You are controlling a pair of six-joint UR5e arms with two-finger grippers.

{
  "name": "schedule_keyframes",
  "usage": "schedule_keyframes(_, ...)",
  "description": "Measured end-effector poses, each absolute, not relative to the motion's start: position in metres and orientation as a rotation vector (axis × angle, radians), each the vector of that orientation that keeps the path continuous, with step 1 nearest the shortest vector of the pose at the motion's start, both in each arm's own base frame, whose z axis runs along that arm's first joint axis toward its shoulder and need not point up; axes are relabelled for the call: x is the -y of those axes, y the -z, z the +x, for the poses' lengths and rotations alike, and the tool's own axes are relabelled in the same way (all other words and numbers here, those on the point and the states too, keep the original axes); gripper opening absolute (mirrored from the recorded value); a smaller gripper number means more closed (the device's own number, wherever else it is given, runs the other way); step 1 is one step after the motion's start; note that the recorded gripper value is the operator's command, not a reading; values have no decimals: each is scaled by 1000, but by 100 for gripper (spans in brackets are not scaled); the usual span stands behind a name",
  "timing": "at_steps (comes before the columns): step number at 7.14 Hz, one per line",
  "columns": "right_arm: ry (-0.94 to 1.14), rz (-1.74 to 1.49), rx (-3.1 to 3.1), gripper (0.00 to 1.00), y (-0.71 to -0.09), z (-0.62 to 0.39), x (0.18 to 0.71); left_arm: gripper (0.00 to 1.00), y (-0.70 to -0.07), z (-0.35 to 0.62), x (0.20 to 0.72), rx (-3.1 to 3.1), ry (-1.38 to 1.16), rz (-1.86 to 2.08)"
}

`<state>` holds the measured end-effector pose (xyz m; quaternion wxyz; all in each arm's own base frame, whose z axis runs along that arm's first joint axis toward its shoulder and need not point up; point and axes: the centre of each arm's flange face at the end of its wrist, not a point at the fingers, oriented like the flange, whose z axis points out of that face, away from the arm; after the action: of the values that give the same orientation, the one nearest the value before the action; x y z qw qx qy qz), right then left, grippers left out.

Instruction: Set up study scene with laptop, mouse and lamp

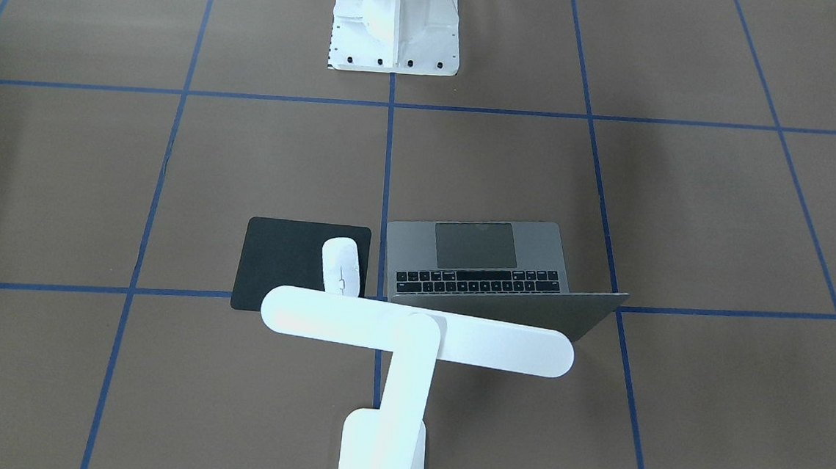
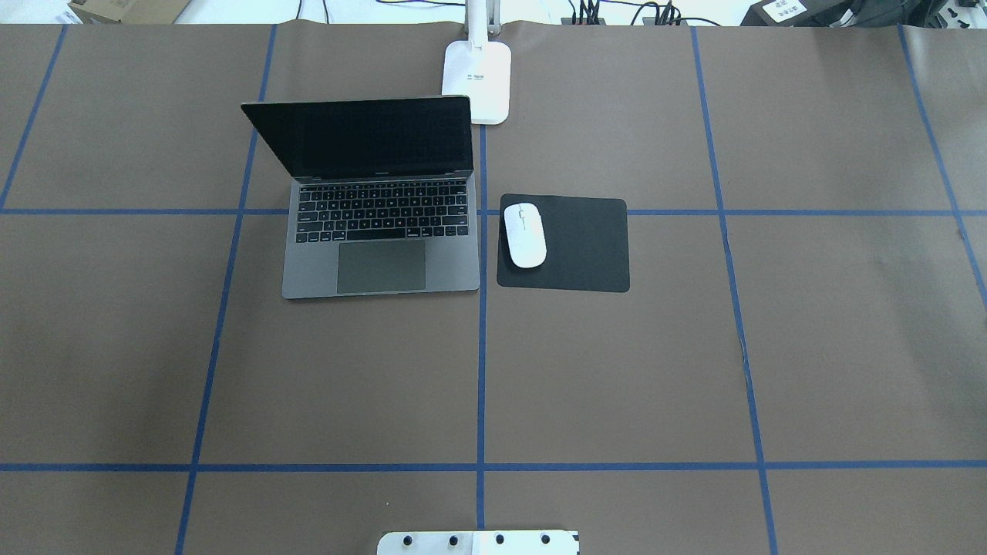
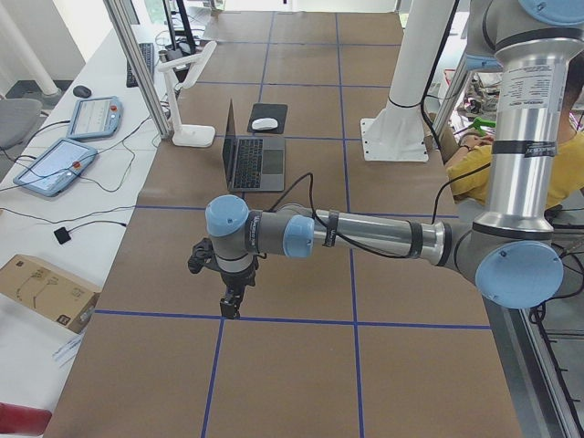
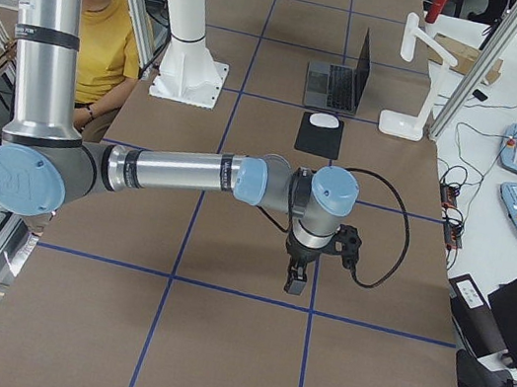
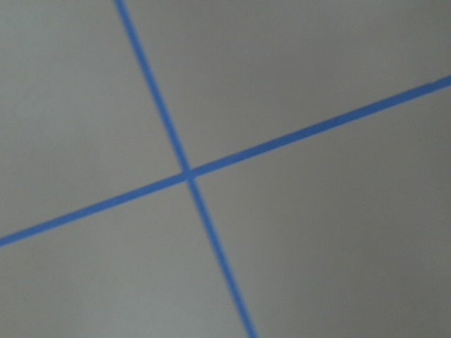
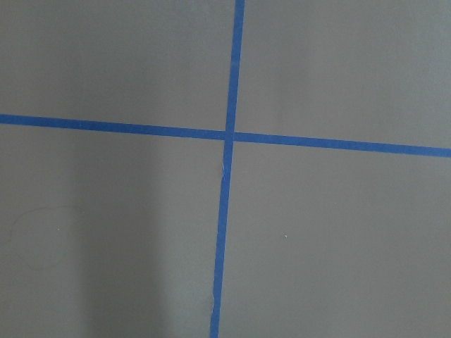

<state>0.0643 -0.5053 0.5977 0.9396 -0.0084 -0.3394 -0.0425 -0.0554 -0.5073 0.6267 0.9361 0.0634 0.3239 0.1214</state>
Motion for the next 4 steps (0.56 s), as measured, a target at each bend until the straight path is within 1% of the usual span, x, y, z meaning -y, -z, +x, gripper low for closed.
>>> schedule_keyframes(3, 110, 39, 693, 100, -596, 63, 510, 100, -640, -91, 461, -762, -219, 142)
schedule_keyframes(4, 116, 50, 697, 100, -594, 63, 510, 100, -639, -93, 455, -775, -217, 140)
